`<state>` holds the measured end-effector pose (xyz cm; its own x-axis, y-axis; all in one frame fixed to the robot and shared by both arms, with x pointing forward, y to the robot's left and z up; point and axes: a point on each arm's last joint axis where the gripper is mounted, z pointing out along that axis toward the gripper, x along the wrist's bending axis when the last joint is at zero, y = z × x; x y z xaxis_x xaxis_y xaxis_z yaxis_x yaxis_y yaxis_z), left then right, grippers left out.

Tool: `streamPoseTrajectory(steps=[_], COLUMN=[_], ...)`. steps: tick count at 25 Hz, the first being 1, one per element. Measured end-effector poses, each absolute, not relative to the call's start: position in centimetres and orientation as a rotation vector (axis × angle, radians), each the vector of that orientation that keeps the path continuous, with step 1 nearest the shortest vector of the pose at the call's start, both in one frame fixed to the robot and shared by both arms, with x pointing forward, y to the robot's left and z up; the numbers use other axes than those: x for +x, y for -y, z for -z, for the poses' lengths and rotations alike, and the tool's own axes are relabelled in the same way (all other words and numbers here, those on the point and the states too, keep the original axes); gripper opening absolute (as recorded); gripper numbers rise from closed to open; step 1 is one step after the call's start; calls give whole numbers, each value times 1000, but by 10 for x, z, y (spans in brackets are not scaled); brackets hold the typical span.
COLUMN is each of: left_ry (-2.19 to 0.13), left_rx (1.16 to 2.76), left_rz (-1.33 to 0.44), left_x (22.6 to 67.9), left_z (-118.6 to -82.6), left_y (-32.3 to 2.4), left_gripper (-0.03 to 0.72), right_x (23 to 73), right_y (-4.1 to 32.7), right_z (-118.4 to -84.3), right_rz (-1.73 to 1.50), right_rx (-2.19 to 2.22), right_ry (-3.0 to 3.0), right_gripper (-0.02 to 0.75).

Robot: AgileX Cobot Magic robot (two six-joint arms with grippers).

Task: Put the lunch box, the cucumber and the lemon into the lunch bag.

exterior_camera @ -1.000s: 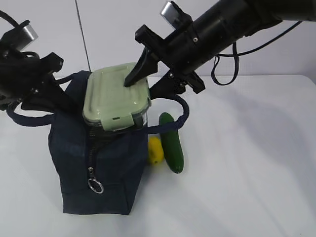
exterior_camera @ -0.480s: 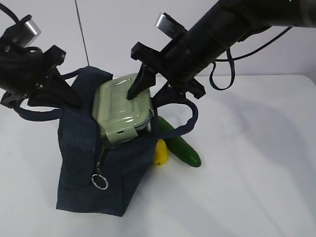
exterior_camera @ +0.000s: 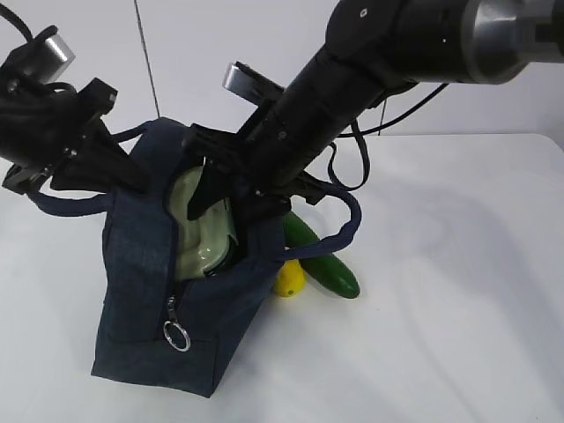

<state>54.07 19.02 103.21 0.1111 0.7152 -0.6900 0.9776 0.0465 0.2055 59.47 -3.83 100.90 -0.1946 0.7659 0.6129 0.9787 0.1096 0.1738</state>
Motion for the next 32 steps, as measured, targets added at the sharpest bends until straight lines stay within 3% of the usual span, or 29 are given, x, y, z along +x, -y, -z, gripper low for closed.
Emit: streamPoseTrajectory(steps=[26, 32], left_ry=[-1656, -1653], left_rx=[1729, 1733], left_rz=[514, 530], left_x=[540, 539], left_z=[-1032, -1033], left_y=[-190, -189], left_gripper=[0, 0], right_x=[600, 597], right_y=[22, 20], right_z=[-989, -991], right_rz=[914, 930], right_rx=[-1454, -1369], right_ry=[2100, 2111], right_gripper=[365, 399])
